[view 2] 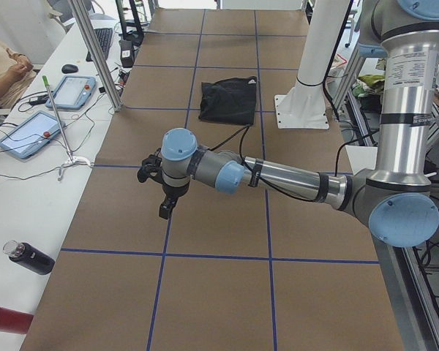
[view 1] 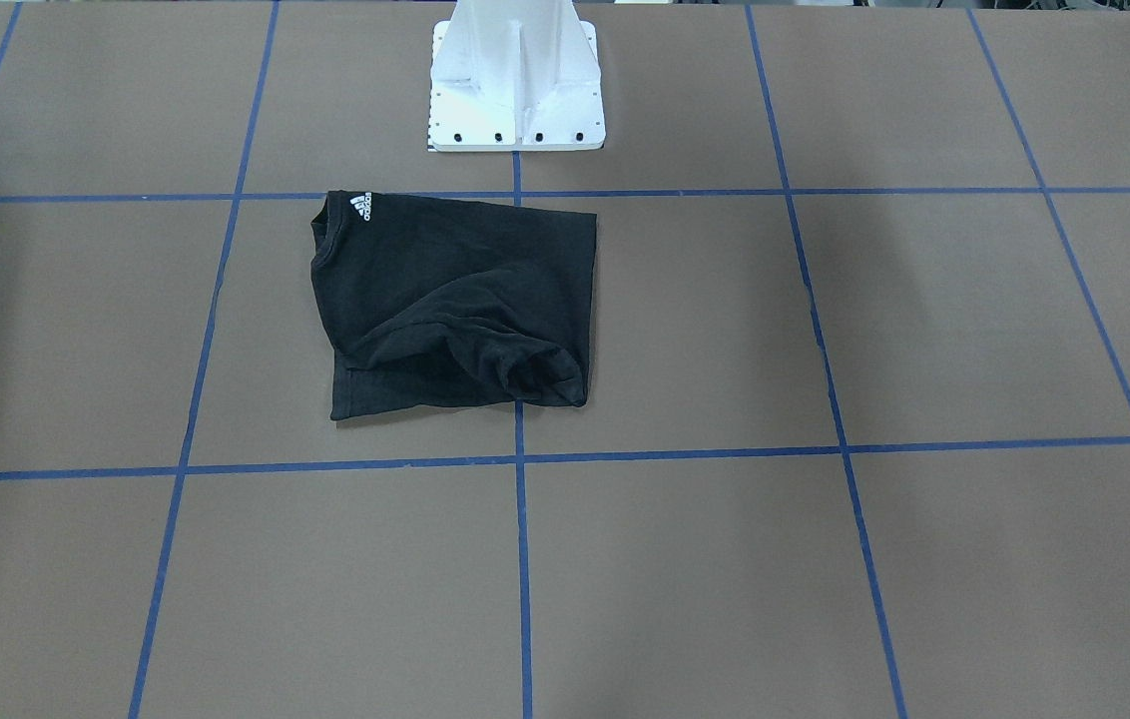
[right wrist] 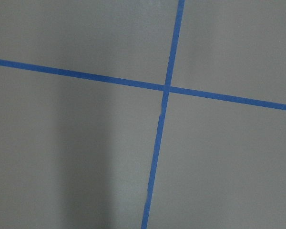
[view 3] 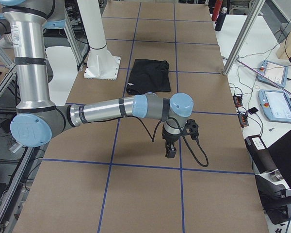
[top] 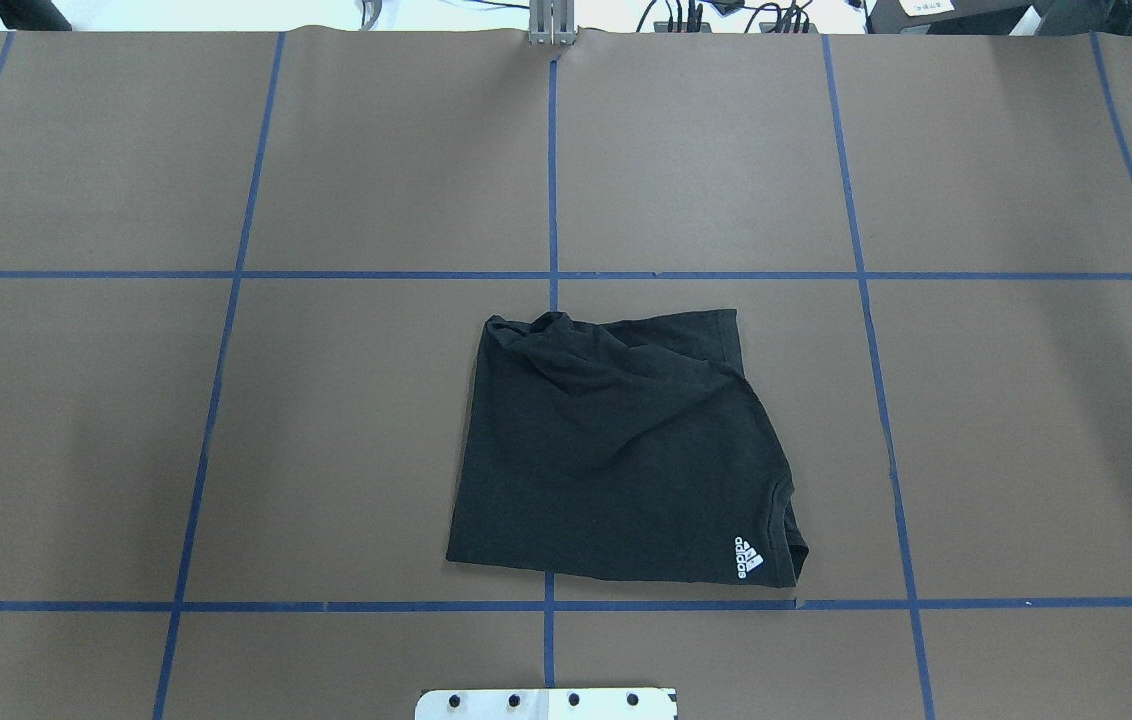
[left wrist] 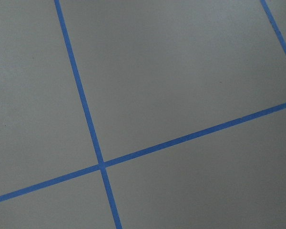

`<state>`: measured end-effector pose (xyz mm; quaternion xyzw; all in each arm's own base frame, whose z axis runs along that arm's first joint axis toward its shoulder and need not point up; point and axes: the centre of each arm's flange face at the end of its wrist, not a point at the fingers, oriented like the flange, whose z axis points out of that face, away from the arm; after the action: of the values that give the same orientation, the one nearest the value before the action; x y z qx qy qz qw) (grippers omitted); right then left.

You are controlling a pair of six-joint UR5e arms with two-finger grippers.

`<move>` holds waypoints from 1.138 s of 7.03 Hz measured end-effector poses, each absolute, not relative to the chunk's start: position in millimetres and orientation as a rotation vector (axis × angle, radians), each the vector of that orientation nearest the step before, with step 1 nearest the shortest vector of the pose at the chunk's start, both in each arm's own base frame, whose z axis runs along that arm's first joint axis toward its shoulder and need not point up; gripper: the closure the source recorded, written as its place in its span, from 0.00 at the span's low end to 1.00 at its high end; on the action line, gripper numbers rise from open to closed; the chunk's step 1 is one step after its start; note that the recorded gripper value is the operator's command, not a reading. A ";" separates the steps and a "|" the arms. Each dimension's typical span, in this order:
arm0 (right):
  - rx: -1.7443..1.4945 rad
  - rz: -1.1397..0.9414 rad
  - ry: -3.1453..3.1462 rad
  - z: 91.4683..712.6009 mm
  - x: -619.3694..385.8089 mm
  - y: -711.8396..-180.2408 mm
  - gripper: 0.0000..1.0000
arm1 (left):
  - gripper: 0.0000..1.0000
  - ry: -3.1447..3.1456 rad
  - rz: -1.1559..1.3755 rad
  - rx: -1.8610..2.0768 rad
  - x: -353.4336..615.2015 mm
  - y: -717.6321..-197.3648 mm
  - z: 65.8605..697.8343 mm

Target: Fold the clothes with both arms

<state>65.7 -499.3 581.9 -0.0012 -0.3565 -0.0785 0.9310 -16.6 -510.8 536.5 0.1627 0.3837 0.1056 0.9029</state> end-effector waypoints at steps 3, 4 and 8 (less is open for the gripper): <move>0.022 -0.167 -0.738 579.8 64.8 -499.0 0.00 | 0.00 0.809 0.226 0.358 -16.7 -504.2 521.1; 0.031 -0.170 -0.739 576.9 64.8 -497.4 0.00 | 0.00 0.810 0.226 0.359 -16.8 -503.5 520.5; 0.030 -0.170 -0.733 578.5 65.4 -496.3 0.00 | 0.00 0.810 0.226 0.368 -16.7 -506.3 515.5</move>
<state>65.4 -496.3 578.5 0.0146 -0.3580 -0.0828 0.9299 -16.7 -506.3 515.5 0.1775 0.3908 0.1092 0.8966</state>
